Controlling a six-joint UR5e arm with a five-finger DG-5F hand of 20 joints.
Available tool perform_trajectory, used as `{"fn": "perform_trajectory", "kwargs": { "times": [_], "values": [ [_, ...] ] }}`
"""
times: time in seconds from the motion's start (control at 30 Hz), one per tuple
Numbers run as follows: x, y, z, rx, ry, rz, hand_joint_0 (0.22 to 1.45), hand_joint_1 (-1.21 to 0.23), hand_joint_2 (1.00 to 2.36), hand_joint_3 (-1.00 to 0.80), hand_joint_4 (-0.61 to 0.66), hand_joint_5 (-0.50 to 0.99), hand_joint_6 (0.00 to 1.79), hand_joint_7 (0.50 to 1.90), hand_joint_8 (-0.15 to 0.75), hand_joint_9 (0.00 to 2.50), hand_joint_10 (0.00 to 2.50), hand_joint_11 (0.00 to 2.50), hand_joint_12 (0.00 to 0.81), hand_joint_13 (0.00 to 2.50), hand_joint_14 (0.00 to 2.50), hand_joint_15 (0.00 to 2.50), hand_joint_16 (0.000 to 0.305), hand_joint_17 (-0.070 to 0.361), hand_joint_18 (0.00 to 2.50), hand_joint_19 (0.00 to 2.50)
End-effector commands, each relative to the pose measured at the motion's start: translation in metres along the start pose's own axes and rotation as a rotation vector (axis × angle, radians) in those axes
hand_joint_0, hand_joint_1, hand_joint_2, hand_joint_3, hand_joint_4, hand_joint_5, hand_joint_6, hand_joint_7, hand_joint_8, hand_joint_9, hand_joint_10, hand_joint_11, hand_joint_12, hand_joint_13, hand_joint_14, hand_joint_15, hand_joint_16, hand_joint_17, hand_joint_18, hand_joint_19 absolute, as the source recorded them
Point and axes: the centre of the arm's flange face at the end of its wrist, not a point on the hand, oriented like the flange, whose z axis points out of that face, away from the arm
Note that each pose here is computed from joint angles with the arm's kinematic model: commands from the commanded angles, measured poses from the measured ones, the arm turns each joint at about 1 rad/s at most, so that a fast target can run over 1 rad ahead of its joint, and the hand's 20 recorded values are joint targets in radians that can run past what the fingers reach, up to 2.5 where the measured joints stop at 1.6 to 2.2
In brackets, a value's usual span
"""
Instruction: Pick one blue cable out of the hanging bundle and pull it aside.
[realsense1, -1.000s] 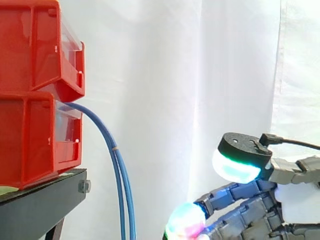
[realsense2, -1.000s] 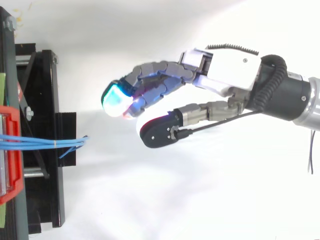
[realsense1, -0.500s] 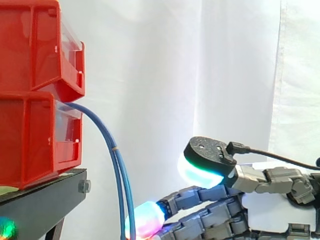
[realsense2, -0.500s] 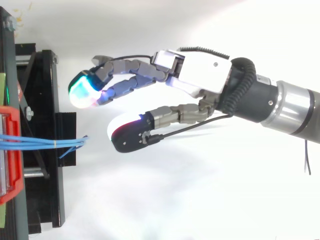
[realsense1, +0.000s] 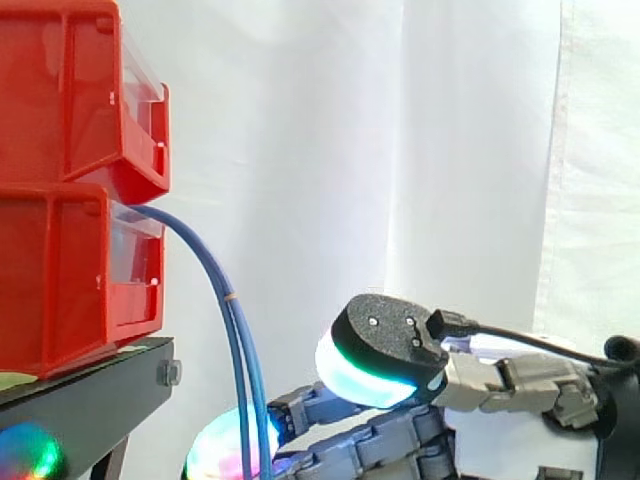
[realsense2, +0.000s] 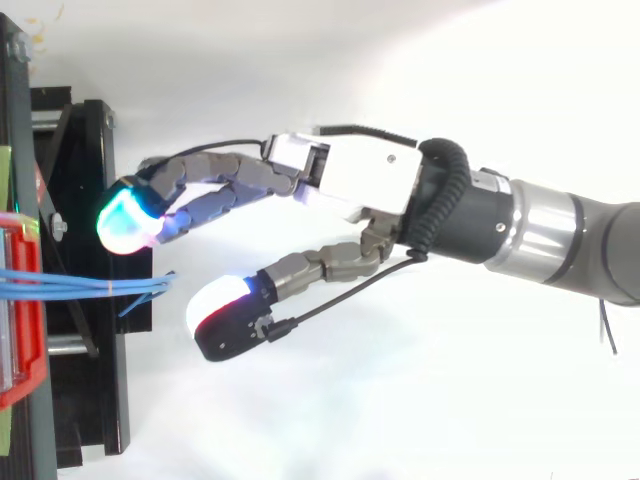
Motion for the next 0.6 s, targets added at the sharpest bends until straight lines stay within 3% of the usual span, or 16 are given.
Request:
{"fn": "perform_trajectory", "kwargs": {
  "times": [0.0,0.17,0.23,0.47,0.57],
  "values": [
    [0.0054,-0.0046,0.003,-0.016,0.01,0.016,0.52,-0.74,1.0,-0.5,0.26,-0.16,0.5,0.79,0.27,0.53,0.0,0.08,0.351,0.26,0.0,0.13,0.058,0.13,0.04,0.2],
    [0.0065,-0.0028,0.0044,-0.032,0.016,0.017,0.52,-0.73,1.0,-0.5,0.3,-0.14,0.5,0.84,0.285,0.65,0.0,0.14,0.349,0.36,0.01,0.17,0.055,0.124,0.15,0.24],
    [0.0083,-0.0001,0.0062,-0.054,0.015,0.003,0.53,-0.73,1.0,-0.5,0.32,-0.13,0.5,0.87,0.288,0.66,0.0,0.15,0.353,0.38,0.01,0.18,0.054,0.121,0.17,0.26],
    [0.013,0.002,0.0067,-0.074,0.058,-0.013,0.55,-0.72,1.0,-0.49,0.38,-0.1,0.5,0.95,0.298,0.76,0.01,0.17,0.349,0.45,0.01,0.22,0.051,0.115,0.27,0.32],
    [0.0124,0.002,0.007,-0.077,0.061,-0.013,0.56,-0.71,1.0,-0.49,0.38,-0.09,0.5,0.98,0.3,0.77,0.01,0.17,0.347,0.47,0.01,0.22,0.05,0.112,0.3,0.33]
  ]
}}
